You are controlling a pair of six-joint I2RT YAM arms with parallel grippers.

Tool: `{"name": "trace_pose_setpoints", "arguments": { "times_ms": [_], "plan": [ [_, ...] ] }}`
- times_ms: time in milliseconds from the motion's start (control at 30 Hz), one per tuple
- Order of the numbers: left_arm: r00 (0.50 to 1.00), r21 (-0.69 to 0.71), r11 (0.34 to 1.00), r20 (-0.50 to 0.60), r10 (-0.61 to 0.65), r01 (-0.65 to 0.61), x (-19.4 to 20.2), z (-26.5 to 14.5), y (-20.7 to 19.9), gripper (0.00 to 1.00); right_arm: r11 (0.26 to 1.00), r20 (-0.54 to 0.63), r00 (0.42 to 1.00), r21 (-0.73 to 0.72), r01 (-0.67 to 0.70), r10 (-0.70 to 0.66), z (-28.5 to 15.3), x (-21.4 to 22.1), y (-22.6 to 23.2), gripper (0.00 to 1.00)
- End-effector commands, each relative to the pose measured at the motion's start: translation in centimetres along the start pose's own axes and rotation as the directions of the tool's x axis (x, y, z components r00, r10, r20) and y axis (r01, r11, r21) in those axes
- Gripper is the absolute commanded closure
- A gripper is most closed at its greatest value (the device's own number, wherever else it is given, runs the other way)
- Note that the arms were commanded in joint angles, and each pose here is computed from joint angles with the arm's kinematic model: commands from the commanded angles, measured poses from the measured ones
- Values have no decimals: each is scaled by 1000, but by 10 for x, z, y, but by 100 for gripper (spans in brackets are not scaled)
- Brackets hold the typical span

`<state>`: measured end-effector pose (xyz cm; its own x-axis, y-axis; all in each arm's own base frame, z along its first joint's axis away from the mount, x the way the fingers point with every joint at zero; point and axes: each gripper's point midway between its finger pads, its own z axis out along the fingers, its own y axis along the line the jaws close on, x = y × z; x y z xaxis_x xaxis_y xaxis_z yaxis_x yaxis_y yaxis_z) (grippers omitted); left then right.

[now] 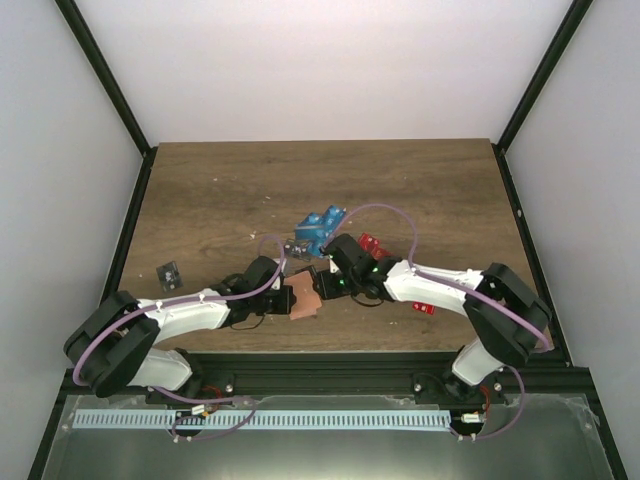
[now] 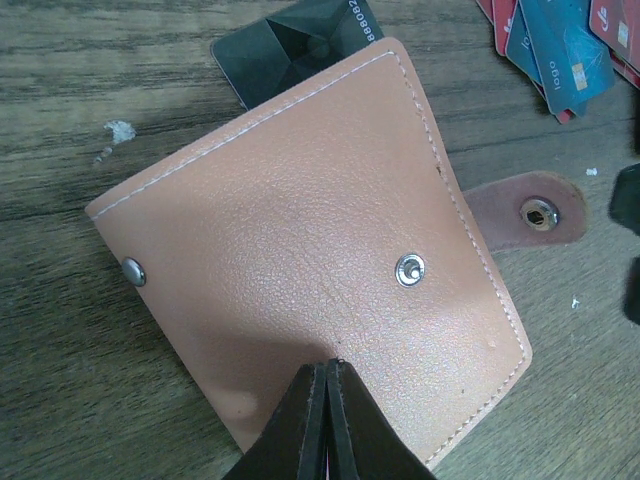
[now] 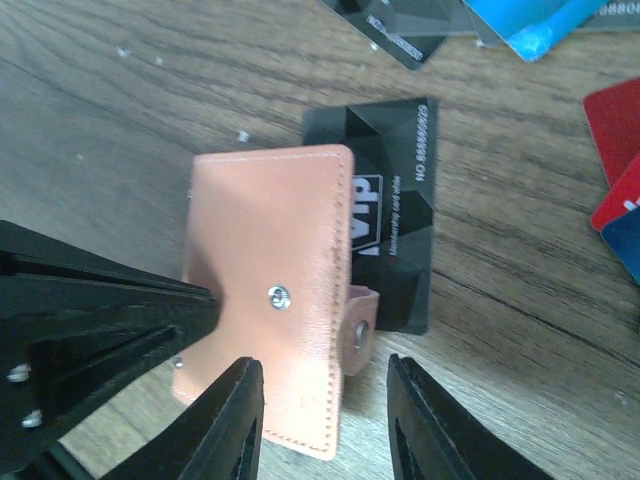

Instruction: Put the credit cards into the card holder

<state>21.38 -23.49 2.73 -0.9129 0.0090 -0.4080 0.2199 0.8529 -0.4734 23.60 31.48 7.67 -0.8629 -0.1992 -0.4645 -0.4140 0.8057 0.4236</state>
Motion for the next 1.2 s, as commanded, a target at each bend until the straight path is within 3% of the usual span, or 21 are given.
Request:
{"name": "trace_pose_setpoints", "arguments": {
  "times_ms": [0, 567, 833, 1033, 1167],
  "plan": [
    [999, -21, 1000, -45, 19, -20, 12, 4, 7, 96, 999, 6, 1000, 49, 12, -12, 2, -8, -6, 64],
    [998, -23, 999, -50, 27, -28, 13, 4, 8, 96, 998, 0, 1000, 59, 22, -22, 12, -12, -6, 87],
    [998, -21, 999, -49, 27, -28, 12, 3, 7, 96, 997, -1, 1000, 75, 25, -25, 12, -12, -9, 88],
    [998, -16, 999, -48, 27, -28, 11, 2, 5, 96, 997, -5, 1000, 66, 30, -30, 14, -11, -7, 99],
    [999, -10, 999, -35, 31, -31, 7, -3, 1, 96, 998, -6, 999, 47, 34, -33, 13, -11, -4, 99]
  ]
}}
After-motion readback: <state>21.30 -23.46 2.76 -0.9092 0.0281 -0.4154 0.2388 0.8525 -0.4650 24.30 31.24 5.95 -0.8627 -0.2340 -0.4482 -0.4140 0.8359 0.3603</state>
